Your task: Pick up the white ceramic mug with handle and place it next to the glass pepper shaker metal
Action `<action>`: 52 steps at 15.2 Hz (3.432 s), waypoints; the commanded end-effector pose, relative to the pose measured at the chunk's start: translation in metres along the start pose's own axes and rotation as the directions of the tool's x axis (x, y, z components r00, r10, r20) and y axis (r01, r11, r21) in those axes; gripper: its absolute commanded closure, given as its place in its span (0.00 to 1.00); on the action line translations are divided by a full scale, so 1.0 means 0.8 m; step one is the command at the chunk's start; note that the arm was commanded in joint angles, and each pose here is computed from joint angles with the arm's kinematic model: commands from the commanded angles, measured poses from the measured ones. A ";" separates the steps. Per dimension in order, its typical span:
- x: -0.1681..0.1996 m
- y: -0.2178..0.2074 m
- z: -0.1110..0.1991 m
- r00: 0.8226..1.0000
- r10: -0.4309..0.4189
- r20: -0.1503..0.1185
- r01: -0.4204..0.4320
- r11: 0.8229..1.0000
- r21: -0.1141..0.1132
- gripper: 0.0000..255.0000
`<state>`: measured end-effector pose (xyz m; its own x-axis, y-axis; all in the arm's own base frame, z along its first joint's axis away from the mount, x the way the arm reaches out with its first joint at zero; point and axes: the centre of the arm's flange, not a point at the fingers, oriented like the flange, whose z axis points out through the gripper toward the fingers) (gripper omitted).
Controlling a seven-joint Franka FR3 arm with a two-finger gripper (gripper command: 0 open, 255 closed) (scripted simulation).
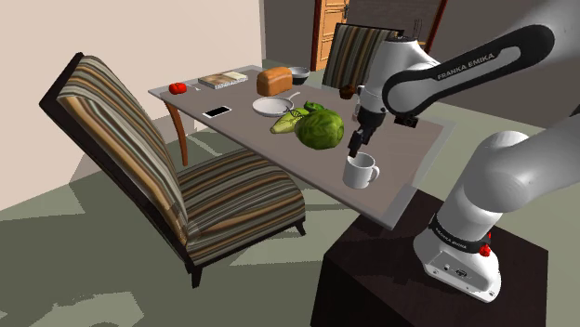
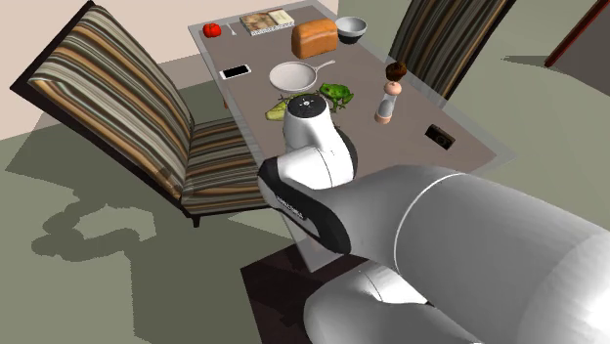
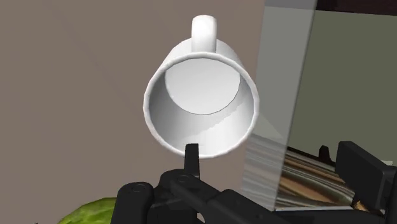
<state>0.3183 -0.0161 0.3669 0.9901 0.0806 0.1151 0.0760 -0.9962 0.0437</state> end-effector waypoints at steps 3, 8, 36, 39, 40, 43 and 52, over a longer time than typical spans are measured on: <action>-0.007 -0.004 0.064 1.000 0.012 0.013 -0.012 1.000 0.016 0.00; -0.008 -0.005 0.095 1.000 0.012 0.015 -0.013 1.000 0.017 0.00; -0.003 -0.004 0.073 1.000 0.012 0.015 -0.013 1.000 0.017 1.00; -0.001 -0.003 0.053 1.000 0.012 0.015 -0.013 1.000 0.017 1.00; 0.000 -0.003 0.047 1.000 0.012 0.015 -0.013 1.000 0.017 1.00; 0.002 -0.002 0.027 1.000 0.012 0.015 -0.013 1.000 0.017 1.00; 0.009 0.001 -0.032 1.000 0.012 0.015 -0.013 1.000 0.017 1.00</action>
<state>0.3231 -0.0149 0.3866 0.9925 0.0677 0.1014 0.0654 -0.9975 0.0254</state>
